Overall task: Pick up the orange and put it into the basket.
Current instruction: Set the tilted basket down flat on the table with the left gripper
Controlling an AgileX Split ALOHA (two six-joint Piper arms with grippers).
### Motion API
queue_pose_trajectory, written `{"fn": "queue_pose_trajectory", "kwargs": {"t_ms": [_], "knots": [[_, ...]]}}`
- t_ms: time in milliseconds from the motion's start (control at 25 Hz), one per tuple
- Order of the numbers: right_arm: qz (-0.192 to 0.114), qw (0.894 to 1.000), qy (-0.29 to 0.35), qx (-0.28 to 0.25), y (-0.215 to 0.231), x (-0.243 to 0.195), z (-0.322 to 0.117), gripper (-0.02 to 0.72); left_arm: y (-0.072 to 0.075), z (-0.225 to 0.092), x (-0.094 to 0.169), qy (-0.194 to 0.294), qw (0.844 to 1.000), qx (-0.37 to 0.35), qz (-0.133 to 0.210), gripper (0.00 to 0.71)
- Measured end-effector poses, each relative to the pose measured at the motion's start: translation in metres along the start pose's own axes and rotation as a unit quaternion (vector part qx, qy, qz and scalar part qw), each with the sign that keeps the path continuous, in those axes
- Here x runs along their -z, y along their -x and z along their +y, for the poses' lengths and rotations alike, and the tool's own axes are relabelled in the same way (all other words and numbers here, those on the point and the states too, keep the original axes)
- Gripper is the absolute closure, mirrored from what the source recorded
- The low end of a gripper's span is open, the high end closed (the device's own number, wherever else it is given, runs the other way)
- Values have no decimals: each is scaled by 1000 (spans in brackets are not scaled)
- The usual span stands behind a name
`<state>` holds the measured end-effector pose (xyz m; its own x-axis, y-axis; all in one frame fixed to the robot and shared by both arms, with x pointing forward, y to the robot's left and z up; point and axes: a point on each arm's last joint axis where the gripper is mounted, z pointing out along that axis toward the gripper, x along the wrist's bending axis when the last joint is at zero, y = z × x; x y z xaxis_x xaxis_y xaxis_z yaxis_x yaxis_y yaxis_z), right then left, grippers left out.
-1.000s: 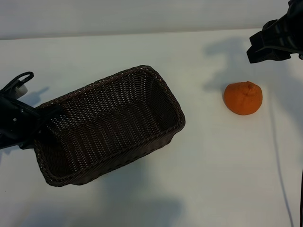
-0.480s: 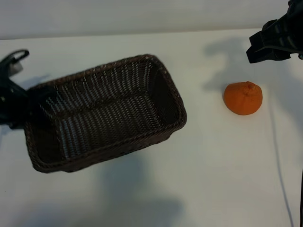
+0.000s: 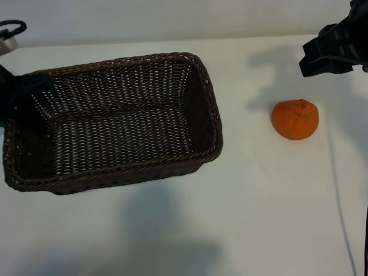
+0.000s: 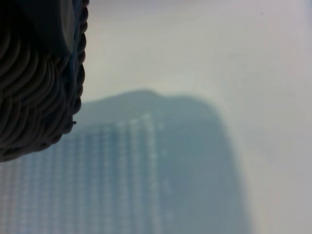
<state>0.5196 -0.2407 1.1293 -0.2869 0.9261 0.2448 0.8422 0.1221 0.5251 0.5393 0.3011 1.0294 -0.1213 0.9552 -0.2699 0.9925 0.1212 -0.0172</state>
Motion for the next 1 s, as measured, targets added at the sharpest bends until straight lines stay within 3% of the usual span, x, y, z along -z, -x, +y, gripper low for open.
{"fn": "queue_pose_trajectory", "kwargs": {"t_ms": [440,720,1000], "knots": [[0,1000,0,0,0,0,0,312,-1,0,2,-2,999,-47,9,550],[1,1000,0,-1,0,0,0,312,-1,5,1,21,998,-56,9,550],[11,1000,2,-6,-2,0,0,312,3,9,0,41,998,-50,-15,550]]}}
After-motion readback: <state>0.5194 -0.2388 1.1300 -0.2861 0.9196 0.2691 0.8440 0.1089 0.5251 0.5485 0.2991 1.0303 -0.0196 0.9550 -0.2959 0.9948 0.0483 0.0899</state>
